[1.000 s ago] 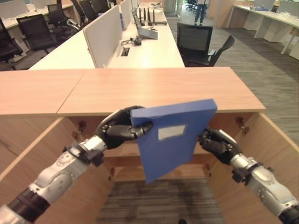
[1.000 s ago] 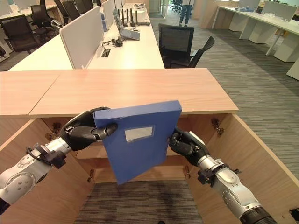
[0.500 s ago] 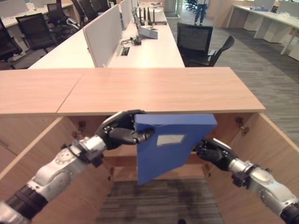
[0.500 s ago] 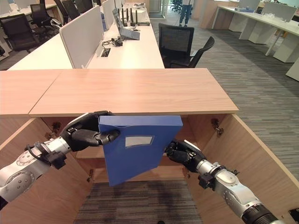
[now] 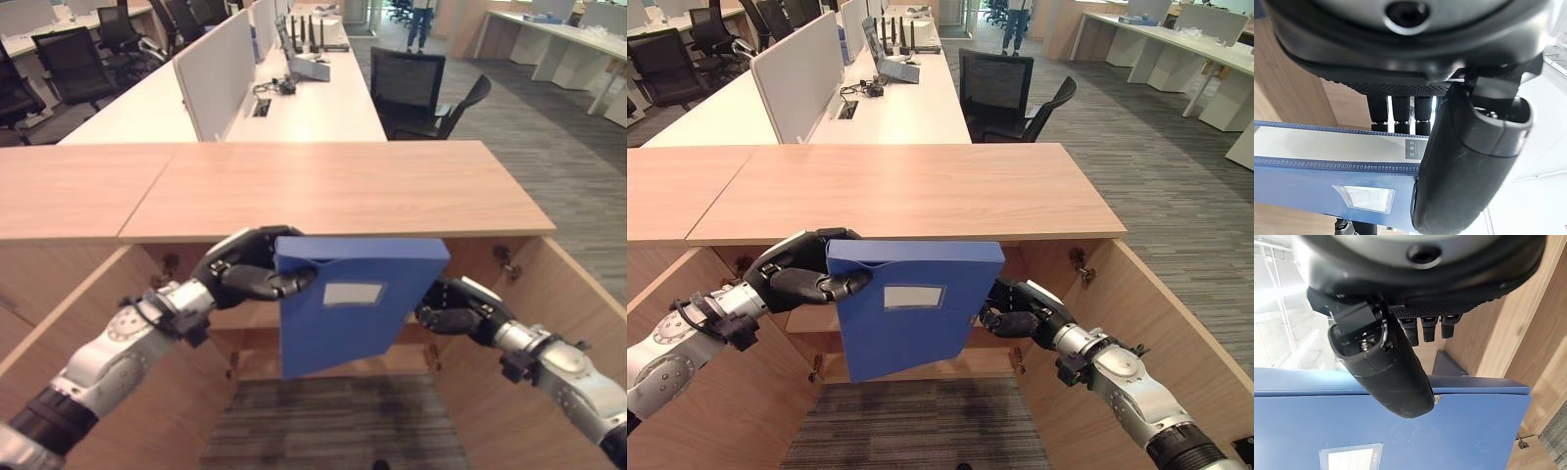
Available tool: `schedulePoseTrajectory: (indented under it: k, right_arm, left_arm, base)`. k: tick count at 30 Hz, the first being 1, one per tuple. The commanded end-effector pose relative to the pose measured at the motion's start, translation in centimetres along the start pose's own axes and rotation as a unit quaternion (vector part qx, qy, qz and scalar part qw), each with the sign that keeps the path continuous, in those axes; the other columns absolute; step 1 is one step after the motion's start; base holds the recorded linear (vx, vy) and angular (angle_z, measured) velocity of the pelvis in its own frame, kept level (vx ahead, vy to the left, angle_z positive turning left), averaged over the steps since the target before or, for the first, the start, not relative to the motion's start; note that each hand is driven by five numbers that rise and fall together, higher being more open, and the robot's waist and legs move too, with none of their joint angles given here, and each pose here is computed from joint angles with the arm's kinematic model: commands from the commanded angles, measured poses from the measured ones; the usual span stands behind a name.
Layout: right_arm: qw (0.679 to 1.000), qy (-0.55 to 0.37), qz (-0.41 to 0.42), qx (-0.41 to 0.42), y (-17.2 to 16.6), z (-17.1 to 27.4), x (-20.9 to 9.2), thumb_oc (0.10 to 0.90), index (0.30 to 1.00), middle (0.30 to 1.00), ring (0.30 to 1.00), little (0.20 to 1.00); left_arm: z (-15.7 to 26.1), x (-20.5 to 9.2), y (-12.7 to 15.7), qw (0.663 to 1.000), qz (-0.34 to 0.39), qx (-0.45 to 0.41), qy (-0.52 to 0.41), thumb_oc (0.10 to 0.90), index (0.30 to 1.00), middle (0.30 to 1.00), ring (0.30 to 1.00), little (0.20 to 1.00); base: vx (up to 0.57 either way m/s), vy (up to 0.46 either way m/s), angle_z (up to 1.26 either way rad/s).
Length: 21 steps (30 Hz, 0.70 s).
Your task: Put the empty folder in the office cabinet
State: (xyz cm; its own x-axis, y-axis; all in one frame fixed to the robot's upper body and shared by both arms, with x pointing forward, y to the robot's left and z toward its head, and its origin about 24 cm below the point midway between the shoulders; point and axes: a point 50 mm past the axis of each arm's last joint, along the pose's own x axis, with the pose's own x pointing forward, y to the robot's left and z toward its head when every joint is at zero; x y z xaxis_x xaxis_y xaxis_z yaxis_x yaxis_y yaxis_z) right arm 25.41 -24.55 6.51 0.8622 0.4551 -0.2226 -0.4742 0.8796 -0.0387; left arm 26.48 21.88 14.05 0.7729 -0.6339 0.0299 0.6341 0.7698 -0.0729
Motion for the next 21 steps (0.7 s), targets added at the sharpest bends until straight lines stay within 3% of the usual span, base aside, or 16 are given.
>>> schedulePoseTrajectory:
  k: [1,8,21]
  right_arm:
    - [0.968,-0.227,0.039,-0.099,0.2,11.0,1.5,0.8,0.9,0.9,0.9,0.9]
    - [0.964,-0.24,0.017,-0.114,-0.6,11.8,1.0,0.8,0.9,0.9,0.9,0.9]
    - [0.957,-0.206,-0.084,-0.185,-5.5,13.7,-1.8,0.8,0.9,0.9,0.9,0.9]
  left_arm:
    - [4.3,1.8,-0.7,0.991,-0.059,0.054,-0.106,0.4,0.3,0.3,0.3,0.3]
    - [5.2,1.4,0.3,0.989,-0.029,0.076,-0.126,0.4,0.3,0.3,0.3,0.3]
    - [4.9,-0.1,4.7,0.986,0.08,0.117,-0.09,0.4,0.3,0.3,0.3,0.3]
  base:
    - [0.0,0.0,0.0]
    - [0.0,0.0,0.0]
    - [0.0,0.0,0.0]
